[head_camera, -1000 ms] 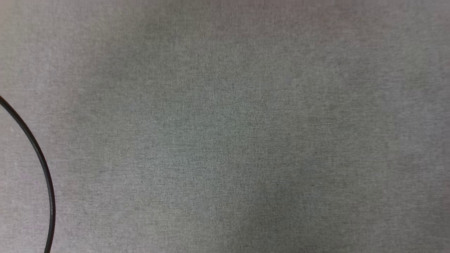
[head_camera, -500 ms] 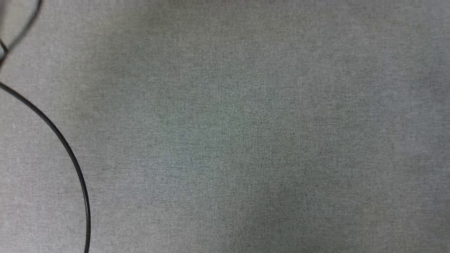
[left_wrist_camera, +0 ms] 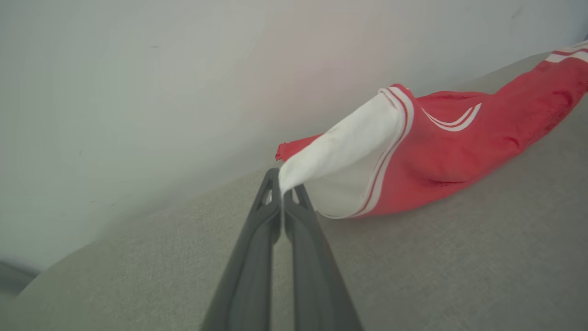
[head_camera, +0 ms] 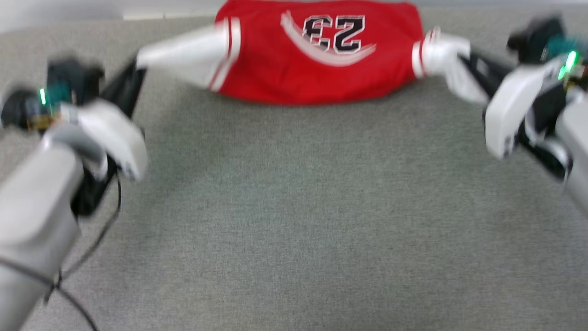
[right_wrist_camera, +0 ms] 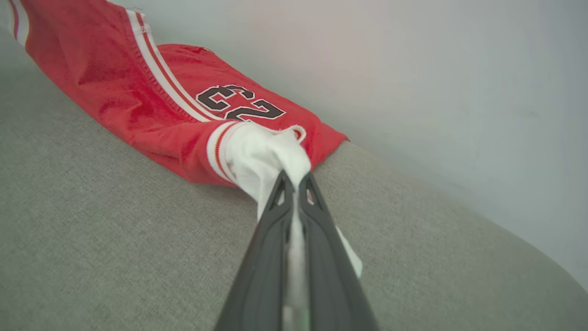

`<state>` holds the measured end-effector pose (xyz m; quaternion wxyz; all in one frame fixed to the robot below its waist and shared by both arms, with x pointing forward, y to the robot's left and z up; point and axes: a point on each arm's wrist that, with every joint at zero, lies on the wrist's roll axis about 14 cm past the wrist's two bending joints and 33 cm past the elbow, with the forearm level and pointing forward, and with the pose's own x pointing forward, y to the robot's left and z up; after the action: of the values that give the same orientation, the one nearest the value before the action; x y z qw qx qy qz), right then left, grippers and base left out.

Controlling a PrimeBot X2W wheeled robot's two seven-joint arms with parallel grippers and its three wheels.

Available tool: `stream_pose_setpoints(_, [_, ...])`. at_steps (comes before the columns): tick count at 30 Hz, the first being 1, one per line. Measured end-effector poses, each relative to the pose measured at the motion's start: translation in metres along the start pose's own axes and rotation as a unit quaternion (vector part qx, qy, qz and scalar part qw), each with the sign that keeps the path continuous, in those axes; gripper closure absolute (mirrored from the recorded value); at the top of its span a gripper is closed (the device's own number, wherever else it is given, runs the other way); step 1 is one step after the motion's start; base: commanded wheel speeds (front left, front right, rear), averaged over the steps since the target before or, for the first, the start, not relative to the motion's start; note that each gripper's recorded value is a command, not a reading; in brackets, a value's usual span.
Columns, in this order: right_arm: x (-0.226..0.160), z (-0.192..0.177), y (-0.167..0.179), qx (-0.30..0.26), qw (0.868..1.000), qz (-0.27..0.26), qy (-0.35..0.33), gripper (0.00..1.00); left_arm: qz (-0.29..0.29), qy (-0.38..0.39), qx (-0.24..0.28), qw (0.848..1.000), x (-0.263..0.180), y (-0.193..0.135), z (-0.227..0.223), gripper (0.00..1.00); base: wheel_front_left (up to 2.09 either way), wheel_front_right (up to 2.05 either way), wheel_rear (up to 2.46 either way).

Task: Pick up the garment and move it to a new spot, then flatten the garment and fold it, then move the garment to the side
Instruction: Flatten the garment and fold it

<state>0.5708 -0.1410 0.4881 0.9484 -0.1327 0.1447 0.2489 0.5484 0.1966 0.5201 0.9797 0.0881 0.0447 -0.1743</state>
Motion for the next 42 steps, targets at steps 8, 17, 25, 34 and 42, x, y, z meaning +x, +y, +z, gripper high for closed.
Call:
stream_pose_setpoints(8, [-0.064,-0.060,0.030,0.032,0.998,0.019,0.049,1.00,0.019,0.074,-0.053,0.996,-0.086,-0.035,-0.058,1.00,0.00,0.00,0.00])
stream_pose_setpoints(17, [-0.139,-0.124,0.062,0.078,0.991,0.024,0.109,1.00,0.061,0.138,-0.091,0.984,-0.170,-0.054,-0.093,1.00,0.00,0.00,0.00])
stream_pose_setpoints(25, [-0.199,-0.169,0.092,0.116,0.982,0.027,0.149,1.00,0.088,0.183,-0.124,0.971,-0.233,-0.075,-0.117,1.00,0.00,0.00,0.00])
stream_pose_setpoints(34, [-0.229,-0.188,0.111,0.145,0.972,0.034,0.182,0.89,0.101,0.200,-0.146,0.963,-0.263,-0.093,-0.121,1.00,0.00,0.00,0.00])
stream_pose_setpoints(42, [-0.210,-0.125,0.059,0.107,0.988,-0.006,0.109,0.00,0.092,0.170,-0.134,0.972,-0.251,-0.097,-0.103,1.00,0.00,0.00,0.00])
